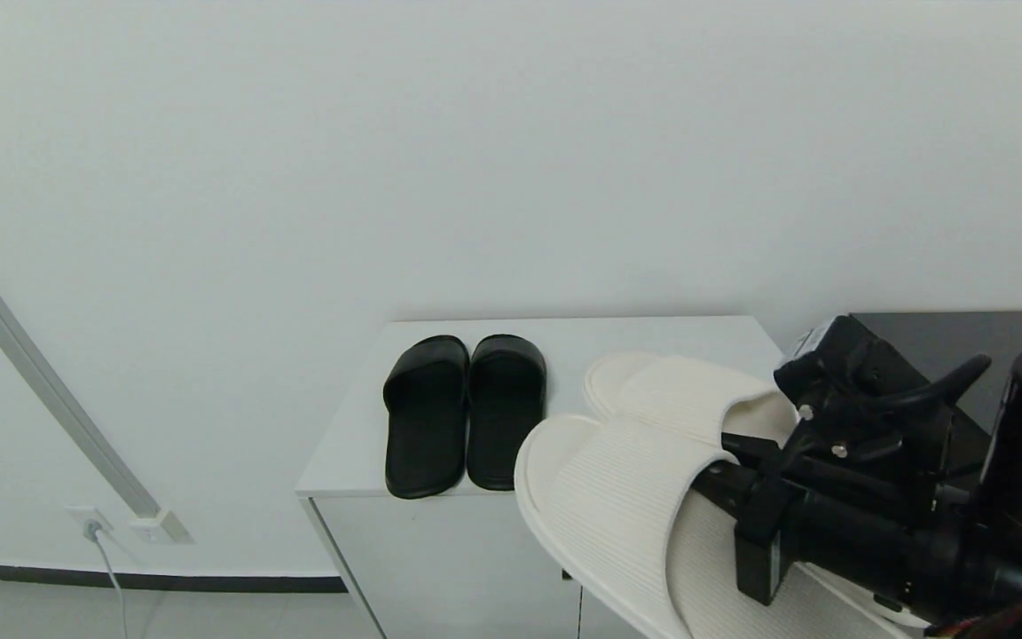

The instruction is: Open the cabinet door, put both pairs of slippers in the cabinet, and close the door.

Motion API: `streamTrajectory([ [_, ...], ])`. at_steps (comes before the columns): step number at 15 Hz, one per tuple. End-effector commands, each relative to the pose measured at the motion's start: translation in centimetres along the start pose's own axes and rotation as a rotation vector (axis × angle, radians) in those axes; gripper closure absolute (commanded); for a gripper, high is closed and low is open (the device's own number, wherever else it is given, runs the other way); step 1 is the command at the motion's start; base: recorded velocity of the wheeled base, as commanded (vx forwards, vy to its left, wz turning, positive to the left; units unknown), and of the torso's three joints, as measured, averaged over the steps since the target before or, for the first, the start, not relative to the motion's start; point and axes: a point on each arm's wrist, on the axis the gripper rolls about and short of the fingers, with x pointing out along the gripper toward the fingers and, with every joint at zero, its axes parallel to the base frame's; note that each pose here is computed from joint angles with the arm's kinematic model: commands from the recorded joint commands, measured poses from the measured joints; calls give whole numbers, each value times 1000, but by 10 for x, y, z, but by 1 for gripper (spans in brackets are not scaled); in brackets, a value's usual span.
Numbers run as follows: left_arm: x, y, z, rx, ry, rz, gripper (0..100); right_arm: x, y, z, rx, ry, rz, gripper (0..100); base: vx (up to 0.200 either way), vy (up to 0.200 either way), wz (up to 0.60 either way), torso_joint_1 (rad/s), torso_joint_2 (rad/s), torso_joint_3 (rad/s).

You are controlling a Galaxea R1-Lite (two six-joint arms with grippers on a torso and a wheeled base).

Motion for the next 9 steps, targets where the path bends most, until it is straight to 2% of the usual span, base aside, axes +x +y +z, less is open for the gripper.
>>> streamTrajectory([
  [1,0,0,0,0,2,-1,100,21,3,-17,-4,44,-4,100,-200,0,0,2,-2,7],
  [7,0,0,0,0,2,-1,100,23,0,-18,-1,51,-19,100,-200,0,0,2,1,4],
  [9,0,0,0,0,2,-1,100,25,-3,-19,1,57,-27,100,0,0,0,0,0,0],
])
